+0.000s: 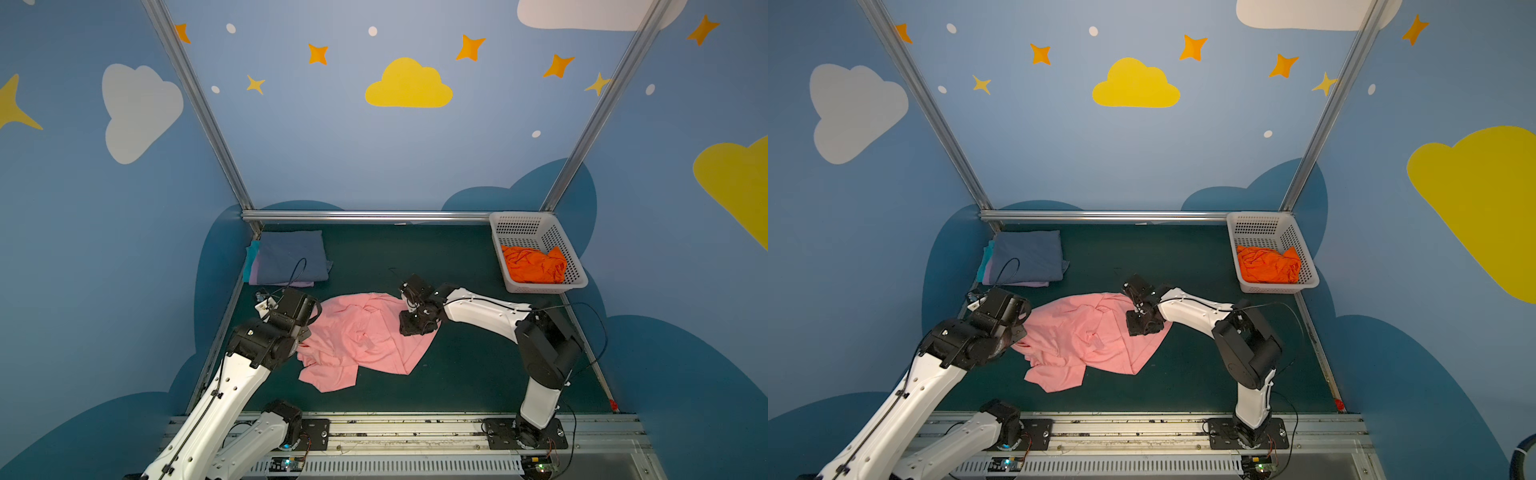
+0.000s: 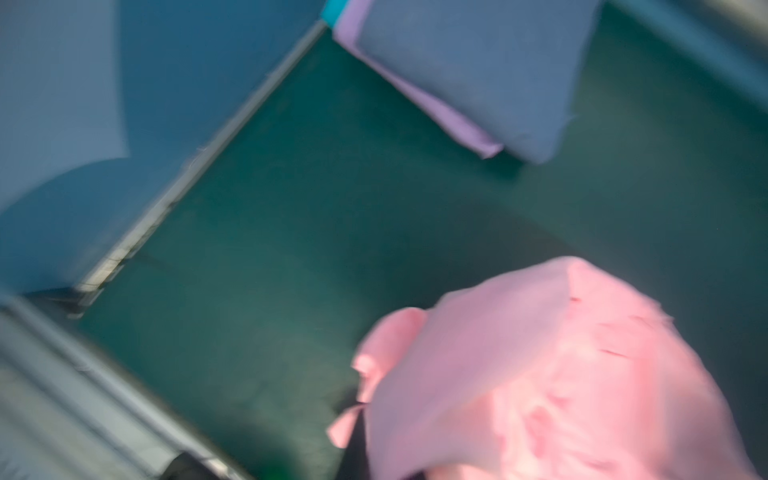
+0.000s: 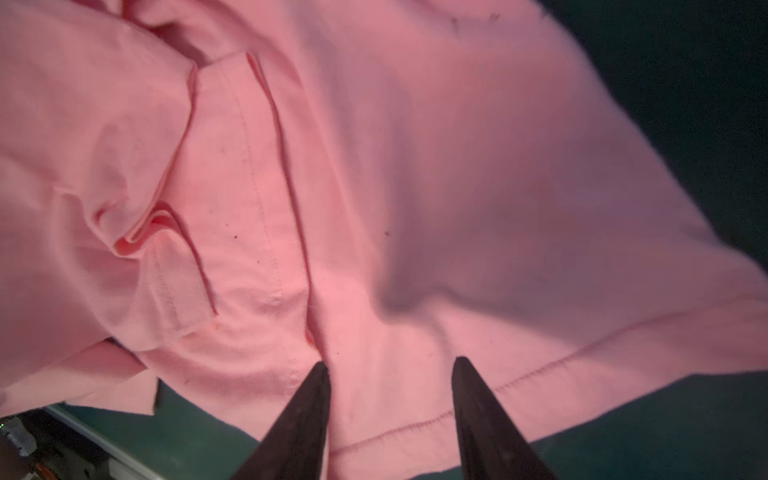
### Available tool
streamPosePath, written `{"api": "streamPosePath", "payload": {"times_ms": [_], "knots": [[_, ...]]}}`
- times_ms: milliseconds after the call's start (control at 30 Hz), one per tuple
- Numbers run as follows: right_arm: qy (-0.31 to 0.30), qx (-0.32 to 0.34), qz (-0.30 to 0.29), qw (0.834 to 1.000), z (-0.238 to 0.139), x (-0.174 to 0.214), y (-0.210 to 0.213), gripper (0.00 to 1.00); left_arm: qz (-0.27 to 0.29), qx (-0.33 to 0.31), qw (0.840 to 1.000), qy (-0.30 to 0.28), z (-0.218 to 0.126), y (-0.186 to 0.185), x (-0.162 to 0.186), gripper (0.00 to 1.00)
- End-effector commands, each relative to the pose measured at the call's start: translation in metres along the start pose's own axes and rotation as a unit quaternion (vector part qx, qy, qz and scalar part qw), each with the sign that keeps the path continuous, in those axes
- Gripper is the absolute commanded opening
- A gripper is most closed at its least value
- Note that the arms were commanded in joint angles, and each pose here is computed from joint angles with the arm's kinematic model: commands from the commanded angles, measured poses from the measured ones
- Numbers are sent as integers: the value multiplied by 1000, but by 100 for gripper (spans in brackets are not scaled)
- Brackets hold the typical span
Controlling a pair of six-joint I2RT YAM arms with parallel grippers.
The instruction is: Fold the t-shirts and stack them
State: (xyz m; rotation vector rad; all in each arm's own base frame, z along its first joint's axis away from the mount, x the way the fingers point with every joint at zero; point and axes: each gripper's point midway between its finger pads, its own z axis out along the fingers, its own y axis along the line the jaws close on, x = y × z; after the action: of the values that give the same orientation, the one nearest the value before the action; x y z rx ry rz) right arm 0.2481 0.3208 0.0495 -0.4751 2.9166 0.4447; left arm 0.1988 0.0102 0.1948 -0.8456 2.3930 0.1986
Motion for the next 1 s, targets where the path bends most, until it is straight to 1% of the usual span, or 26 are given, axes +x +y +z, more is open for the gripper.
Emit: {"api": "streamPosePath", "payload": {"times_ms": [0,33,67,133,233,333,400,467,533,600,667,700,800,967], "knots": [[9,-3,-2,1000,0,0,10,48,17,-49,999,12,7,7,0,56],[9,0,-1,1000,0,0,9,47,17,-44,999,20,9,1,1,62],[8,5,-1,1000,0,1,7,47,19,-32,999,27,10,-7,4,65],[2,19,1,1000,-4,0,-1,47,28,1,999,30,11,-28,11,65],[-12,35,13,999,-14,-3,-16,47,58,42,997,34,12,-61,28,61],[-24,34,40,998,-24,-7,-32,46,101,76,990,62,22,-96,63,54],[-29,29,56,998,-30,-10,-41,46,124,86,985,86,30,-115,88,52],[-32,30,69,997,-35,-11,-51,46,152,86,979,105,37,-132,112,53],[-34,36,76,996,-40,-11,-59,45,182,85,973,119,39,-148,129,60],[-34,40,82,995,-43,-9,-66,45,214,76,966,124,42,-164,141,68],[-34,40,90,995,-45,-6,-71,45,248,53,959,127,48,-177,150,70],[-34,40,92,994,-46,-4,-73,45,262,40,956,126,51,-180,152,70],[-37,41,98,994,-50,1,-79,45,296,-9,947,122,67,-186,160,63],[-44,40,105,993,-58,6,-86,46,315,-63,940,112,86,-177,161,61]]}}
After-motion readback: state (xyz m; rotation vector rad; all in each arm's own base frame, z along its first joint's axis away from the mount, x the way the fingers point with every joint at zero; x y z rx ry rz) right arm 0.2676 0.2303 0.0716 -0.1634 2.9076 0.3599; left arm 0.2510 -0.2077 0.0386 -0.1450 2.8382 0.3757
